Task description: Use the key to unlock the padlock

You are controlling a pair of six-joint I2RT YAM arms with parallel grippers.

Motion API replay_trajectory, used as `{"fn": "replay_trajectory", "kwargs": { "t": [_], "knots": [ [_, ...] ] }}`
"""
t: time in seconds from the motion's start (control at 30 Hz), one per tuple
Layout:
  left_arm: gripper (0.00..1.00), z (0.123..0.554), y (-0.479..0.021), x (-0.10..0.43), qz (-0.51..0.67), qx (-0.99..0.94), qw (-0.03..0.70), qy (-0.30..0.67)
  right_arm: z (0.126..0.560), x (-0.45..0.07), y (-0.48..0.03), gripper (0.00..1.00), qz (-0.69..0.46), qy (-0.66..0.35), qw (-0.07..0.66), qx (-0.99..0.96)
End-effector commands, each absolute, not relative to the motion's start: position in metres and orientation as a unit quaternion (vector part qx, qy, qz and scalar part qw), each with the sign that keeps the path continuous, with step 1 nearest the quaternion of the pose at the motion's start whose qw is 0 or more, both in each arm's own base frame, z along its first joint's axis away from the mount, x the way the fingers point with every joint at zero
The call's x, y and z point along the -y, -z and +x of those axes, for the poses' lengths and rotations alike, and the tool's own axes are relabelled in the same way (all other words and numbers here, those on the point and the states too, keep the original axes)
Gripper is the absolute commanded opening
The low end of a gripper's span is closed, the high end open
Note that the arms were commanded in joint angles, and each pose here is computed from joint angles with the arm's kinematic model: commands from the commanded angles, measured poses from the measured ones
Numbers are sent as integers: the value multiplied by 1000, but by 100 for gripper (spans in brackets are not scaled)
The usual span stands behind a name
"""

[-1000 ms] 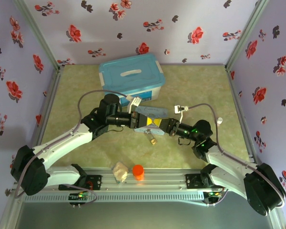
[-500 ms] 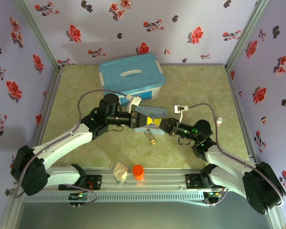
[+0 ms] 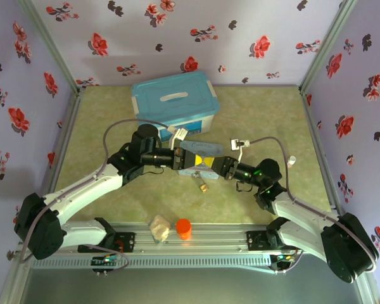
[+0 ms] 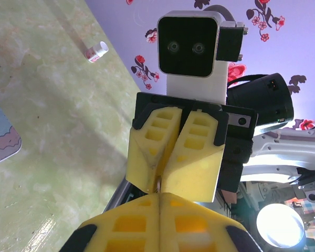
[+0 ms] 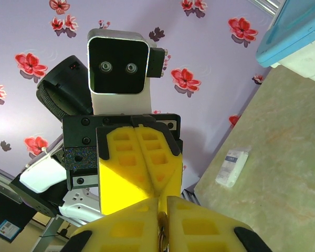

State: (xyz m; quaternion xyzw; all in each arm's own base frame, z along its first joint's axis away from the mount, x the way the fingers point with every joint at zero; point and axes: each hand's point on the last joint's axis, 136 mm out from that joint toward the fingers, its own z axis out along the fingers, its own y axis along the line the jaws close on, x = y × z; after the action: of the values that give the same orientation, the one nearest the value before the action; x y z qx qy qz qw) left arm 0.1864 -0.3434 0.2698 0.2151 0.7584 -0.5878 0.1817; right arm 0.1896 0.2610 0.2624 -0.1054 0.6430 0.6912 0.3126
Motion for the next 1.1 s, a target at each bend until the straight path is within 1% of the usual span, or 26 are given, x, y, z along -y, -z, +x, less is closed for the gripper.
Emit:
{"fn": "replay_trajectory", "kwargs": {
  "t": [0.0, 0.13, 0.27, 0.4, 0.57, 0.67, 0.7, 0.73, 0.77, 0.8, 0.83, 0.87, 0.9, 1.03, 1.07],
  "knots": [
    [0, 187, -278, 343, 217, -749, 189, 596, 179, -262, -266, 14, -126, -701, 310, -630],
    [0, 188, -279, 343, 218, -748, 190, 597, 179, -262, -266, 19, -125, -701, 311, -630],
    [0, 188, -279, 344, 217, -748, 190, 597, 179, -262, -265, 12, -126, -700, 309, -631],
    [0, 188, -280, 343, 217, -748, 191, 598, 179, -262, -264, 8, -123, -699, 311, -632],
    [0, 188, -278, 343, 216, -749, 188, 598, 179, -262, -265, 0, -126, -699, 311, -631],
    [0, 190, -280, 343, 211, -749, 193, 597, 178, -262, -266, 0, -128, -701, 308, -630],
    [1, 192, -280, 342, 207, -751, 196, 596, 178, -262, -265, 0, -126, -700, 309, -632],
    [18, 196, -280, 341, 197, -753, 204, 593, 180, -261, -262, 0, -122, -695, 311, -637],
    [40, 202, -280, 337, 183, -758, 216, 587, 183, -261, -258, 0, -115, -686, 314, -646],
    [53, 208, -281, 333, 171, -761, 233, 581, 186, -260, -253, 0, -108, -675, 318, -657],
    [60, 214, -282, 327, 156, -764, 255, 572, 191, -257, -244, 0, -96, -658, 323, -673],
    [63, 219, -281, 321, 144, -770, 276, 557, 196, -254, -238, 0, -86, -641, 330, -687],
    [64, 223, -278, 315, 137, -779, 289, 539, 200, -251, -232, 0, -77, -627, 335, -699],
    [64, 238, -247, 284, 83, -835, 330, 432, 212, -239, -216, 0, -41, -581, 350, -733],
    [62, 238, -236, 280, 75, -845, 335, 409, 216, -236, -211, 0, -30, -568, 353, -743]
  ]
}}
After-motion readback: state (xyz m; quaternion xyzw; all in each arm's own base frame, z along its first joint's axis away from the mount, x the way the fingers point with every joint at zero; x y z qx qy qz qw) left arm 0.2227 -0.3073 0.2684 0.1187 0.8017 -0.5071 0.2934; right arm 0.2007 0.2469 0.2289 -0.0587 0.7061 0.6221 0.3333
